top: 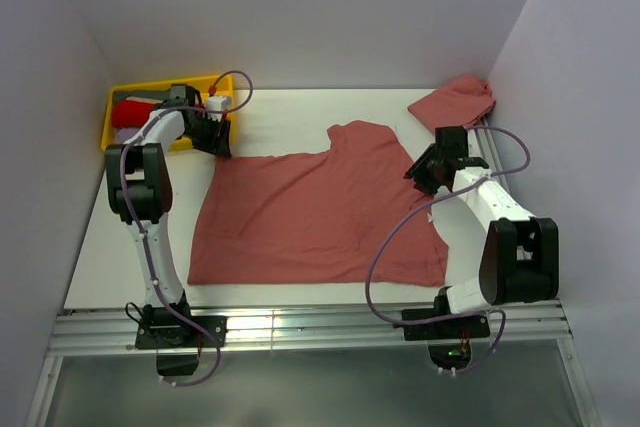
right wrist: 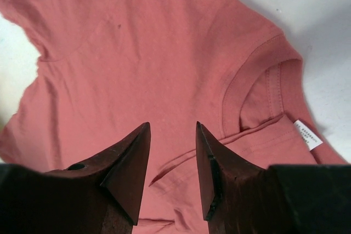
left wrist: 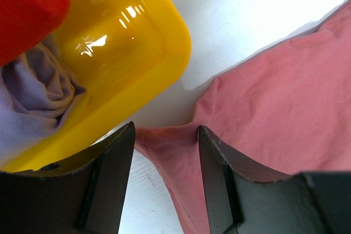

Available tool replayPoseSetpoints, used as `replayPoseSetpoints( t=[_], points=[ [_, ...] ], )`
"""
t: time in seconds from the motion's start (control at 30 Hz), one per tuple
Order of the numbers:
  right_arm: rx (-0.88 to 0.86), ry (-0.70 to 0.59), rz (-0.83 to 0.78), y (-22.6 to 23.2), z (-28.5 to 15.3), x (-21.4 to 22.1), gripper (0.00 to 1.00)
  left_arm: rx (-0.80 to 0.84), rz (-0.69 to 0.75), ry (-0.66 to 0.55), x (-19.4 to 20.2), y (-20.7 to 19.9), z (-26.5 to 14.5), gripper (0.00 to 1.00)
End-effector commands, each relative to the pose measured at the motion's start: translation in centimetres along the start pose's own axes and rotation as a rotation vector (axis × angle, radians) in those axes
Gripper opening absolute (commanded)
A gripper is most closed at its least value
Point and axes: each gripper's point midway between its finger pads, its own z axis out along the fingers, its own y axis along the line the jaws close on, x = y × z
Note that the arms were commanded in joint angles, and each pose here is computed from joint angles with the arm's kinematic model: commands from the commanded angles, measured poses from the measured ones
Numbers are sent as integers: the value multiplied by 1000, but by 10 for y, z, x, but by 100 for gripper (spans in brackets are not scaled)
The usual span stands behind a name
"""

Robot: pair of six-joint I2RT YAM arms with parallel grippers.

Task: Roll the t-shirts
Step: Fold the tshirt

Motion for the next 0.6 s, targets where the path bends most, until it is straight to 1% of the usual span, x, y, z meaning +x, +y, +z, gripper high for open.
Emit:
replayPoseSetpoints(
  t=[0.0,0.13,0.23,0.27,0.4,0.5,0.57],
  points=[
    [-5,-47,-36,8,5,-18,46,36,25,-54,-14,-4,-6,56],
    [0,-27,-45,11,18,-20,46,29,35,-49,-11,-5,-5,53],
    [1,-8,-43,13,26,-20,45,16,29,-38,-7,-1,-3,42],
    [2,-3,-42,12,28,-19,45,9,29,-35,-6,0,-3,35],
    [11,10,-46,9,35,-14,45,-33,29,-49,-7,6,-7,27],
    [25,13,-47,3,39,-12,45,-66,34,-74,-10,7,-15,27],
    [38,16,-53,-1,40,-10,44,-88,41,-90,-14,8,-22,33]
  ],
)
